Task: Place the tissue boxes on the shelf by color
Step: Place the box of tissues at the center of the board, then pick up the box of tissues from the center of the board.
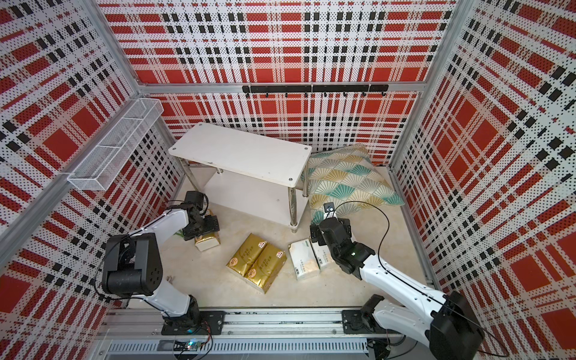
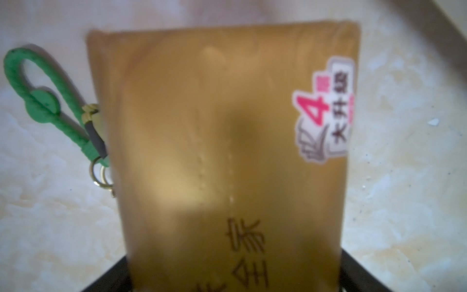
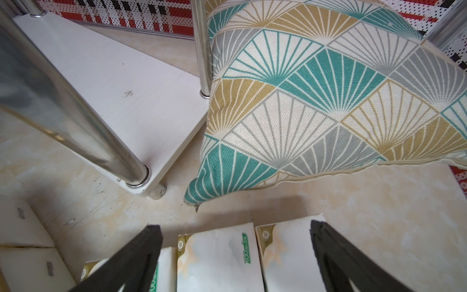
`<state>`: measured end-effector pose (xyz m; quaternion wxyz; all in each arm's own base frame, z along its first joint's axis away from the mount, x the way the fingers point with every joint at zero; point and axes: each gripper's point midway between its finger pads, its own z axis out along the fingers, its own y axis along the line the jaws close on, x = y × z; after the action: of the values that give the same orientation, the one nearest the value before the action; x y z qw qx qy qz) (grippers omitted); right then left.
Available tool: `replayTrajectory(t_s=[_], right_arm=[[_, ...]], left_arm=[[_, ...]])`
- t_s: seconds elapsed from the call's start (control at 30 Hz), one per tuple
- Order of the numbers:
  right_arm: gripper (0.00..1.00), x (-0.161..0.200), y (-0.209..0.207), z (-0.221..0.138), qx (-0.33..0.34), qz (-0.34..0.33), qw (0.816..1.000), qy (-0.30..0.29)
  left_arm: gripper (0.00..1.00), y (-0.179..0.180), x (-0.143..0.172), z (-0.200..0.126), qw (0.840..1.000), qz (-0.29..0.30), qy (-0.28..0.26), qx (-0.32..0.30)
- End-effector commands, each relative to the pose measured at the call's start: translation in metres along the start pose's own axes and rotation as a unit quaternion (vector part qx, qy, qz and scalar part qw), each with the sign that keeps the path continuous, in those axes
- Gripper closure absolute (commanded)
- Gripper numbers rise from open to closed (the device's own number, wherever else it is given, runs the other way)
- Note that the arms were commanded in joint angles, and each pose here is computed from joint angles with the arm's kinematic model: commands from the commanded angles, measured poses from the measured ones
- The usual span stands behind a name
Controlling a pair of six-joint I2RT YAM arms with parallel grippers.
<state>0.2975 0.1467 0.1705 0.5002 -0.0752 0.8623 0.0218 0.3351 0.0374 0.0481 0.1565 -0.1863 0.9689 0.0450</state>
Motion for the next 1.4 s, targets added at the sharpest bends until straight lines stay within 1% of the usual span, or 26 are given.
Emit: replayTrajectory(t_s=[0.0,0.17,0.27,0.4,0.53,0.6,0.73,0.97,1.17,1.23,1.37], right_arm=[[0.00,-0.004,0.001,-0.003,-0.005,0.003,1.000,-0.013],[0.00,-0.002,0.000,-0.007,-0.007,0.005,1.000,-0.017],[0.00,0.000,-0.002,-0.009,-0.009,0.008,1.000,-0.018],[0.00,0.002,-0.003,-0.012,-0.013,0.011,1.000,-0.021],[0.00,0.001,-0.002,-0.014,-0.017,0.013,0.999,-0.026],[0.00,0.000,-0.002,-0.014,-0.017,0.013,0.999,-0.028],[0.00,-0.004,0.001,-0.018,-0.023,0.014,0.999,-0.035],[0.00,-0.010,0.006,-0.028,-0.029,0.016,0.998,-0.050],[0.00,-0.005,0.012,-0.030,-0.031,0.019,0.998,-0.051],[0.00,-0.003,0.016,-0.030,-0.032,0.015,0.998,-0.050],[0.00,-0.001,0.025,-0.030,-0.027,0.005,0.999,-0.047]], left_arm=[[0.06,-0.003,-0.006,-0.006,0.999,-0.015,-0.033,-0.010],[0.01,0.000,-0.010,-0.018,0.996,-0.042,-0.074,-0.034],[0.01,0.004,-0.008,-0.024,0.993,-0.060,-0.093,-0.034],[0.01,0.009,0.000,-0.027,0.991,-0.074,-0.103,-0.038],[0.01,0.007,0.003,-0.039,0.986,-0.085,-0.134,-0.051],[0.01,0.003,0.006,-0.042,0.984,-0.091,-0.145,-0.047],[0.01,0.002,0.012,-0.042,0.981,-0.103,-0.155,-0.048],[0.01,0.001,0.019,-0.046,0.979,-0.105,-0.172,-0.040],[0.01,-0.003,0.025,-0.048,0.978,-0.095,-0.184,-0.033],[0.01,-0.006,0.029,-0.046,0.978,-0.088,-0.187,-0.034],[0.01,-0.005,0.033,-0.043,0.976,-0.094,-0.191,-0.046]])
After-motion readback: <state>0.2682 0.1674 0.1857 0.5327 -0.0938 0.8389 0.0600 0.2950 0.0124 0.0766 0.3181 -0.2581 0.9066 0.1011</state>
